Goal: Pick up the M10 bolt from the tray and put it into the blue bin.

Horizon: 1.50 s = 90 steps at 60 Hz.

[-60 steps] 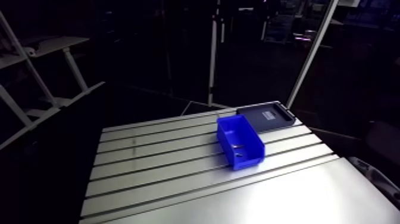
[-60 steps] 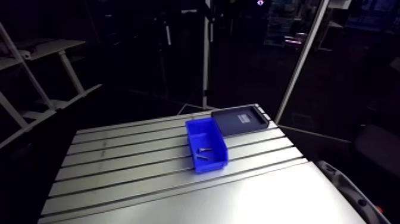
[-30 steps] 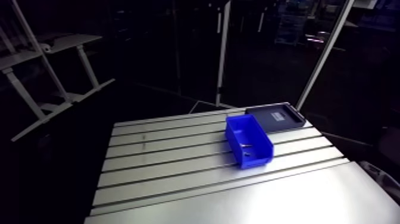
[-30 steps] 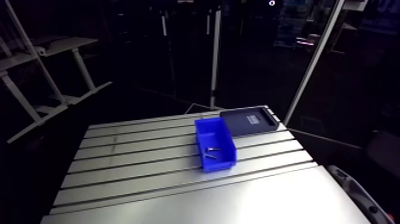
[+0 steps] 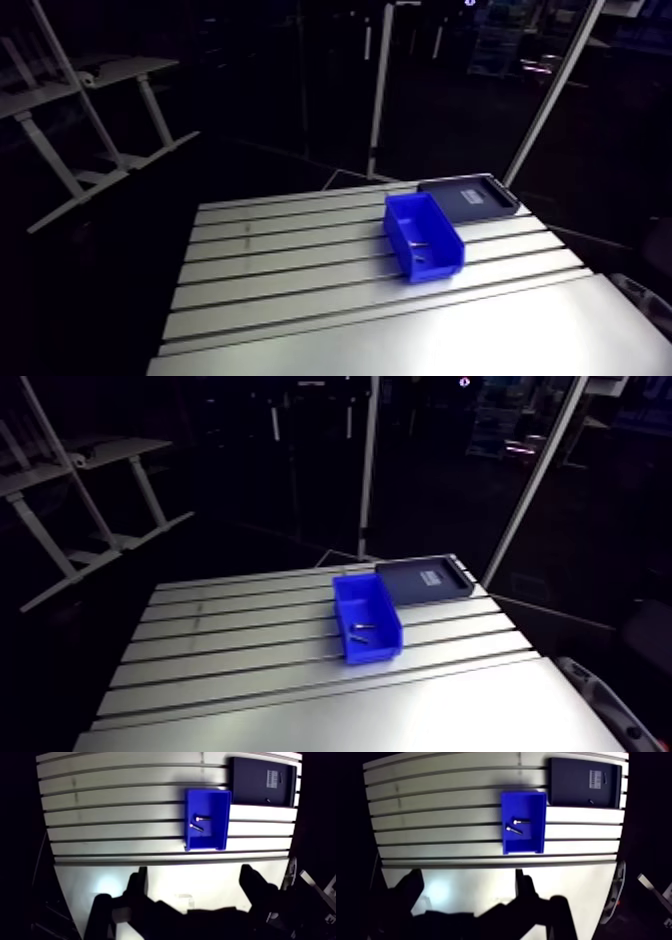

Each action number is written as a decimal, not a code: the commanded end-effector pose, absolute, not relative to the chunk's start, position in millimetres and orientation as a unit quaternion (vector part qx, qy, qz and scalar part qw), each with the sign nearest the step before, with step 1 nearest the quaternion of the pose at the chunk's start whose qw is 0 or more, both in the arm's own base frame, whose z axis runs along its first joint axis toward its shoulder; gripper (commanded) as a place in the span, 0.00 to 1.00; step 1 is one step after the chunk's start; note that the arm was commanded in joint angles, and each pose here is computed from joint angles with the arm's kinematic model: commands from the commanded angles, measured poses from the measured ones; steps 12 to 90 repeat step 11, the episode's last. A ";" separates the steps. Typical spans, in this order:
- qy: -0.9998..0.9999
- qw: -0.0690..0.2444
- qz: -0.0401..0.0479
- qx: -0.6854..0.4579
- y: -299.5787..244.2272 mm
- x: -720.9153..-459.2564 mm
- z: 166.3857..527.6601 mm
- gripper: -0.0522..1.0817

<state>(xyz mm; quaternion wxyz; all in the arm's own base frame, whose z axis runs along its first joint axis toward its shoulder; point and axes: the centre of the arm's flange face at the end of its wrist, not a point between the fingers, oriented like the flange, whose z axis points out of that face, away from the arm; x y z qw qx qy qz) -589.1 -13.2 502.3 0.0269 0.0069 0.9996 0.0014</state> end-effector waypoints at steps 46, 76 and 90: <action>1.000 0.029 0.001 0.006 -13.7 -589.7 500.0 0.06; 1.000 0.029 0.001 0.006 -13.7 -589.7 500.0 0.06; 1.000 0.029 0.001 0.006 -13.7 -589.7 500.0 0.06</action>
